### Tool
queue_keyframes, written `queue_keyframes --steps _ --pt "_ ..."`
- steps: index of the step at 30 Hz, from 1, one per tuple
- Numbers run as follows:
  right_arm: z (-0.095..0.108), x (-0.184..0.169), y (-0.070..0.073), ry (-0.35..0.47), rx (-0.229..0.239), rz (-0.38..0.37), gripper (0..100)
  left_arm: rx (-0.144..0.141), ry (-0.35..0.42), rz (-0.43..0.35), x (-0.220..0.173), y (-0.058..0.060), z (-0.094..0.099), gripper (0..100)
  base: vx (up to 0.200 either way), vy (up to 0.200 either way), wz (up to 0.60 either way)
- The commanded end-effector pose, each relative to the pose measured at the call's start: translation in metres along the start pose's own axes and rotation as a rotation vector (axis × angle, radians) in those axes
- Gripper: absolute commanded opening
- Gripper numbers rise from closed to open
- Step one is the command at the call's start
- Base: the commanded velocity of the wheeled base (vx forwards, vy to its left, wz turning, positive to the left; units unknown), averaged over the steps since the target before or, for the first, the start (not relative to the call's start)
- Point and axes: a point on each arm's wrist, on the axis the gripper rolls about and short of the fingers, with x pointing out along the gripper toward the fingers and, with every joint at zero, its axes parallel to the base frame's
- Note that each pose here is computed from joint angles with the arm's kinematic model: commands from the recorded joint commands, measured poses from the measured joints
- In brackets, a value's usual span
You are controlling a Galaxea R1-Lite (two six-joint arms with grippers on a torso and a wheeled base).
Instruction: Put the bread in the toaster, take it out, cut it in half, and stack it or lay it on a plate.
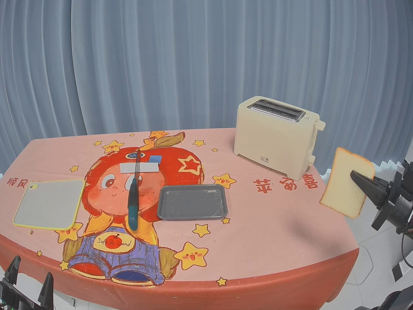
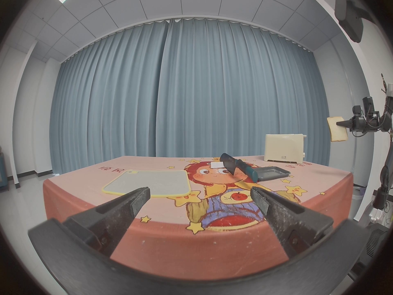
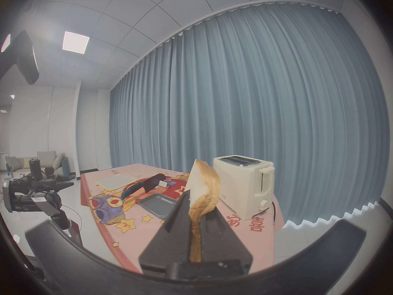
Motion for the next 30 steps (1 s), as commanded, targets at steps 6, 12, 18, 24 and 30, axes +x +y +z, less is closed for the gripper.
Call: queue_keyframes --steps 6,12,18,24,30 --pt "0.0038 0.0052 -0.0023 -0.005 0.002 -0.009 0 -0.002 0.015 0.0 0.0011 0.0 -0.005 100 0.0 0.0 0.0" --pt "0.005 0.0075 0.0008 -0.01 0.017 0.014 0 -0.005 0.015 0.001 0.0011 0.0 -0.005 100 0.0 0.0 0.0" --pt "0.0058 0.0106 0.0002 -0.005 0.021 0.014 0 -0.005 0.015 0.0 0.0011 0.0 -0.005 100 0.0 0.0 0.0" --pt "0.0061 0.0105 0.0012 -0.008 0.022 0.02 0 -0.005 0.014 0.0 0.0011 0.0 -0.0048 100 0.0 0.0 0.0" --pt "0.0052 0.0107 0.0016 -0.002 0.022 0.023 0 -0.005 0.014 0.0 0.0011 0.0 -0.0048 100 0.0 0.133 0.0"
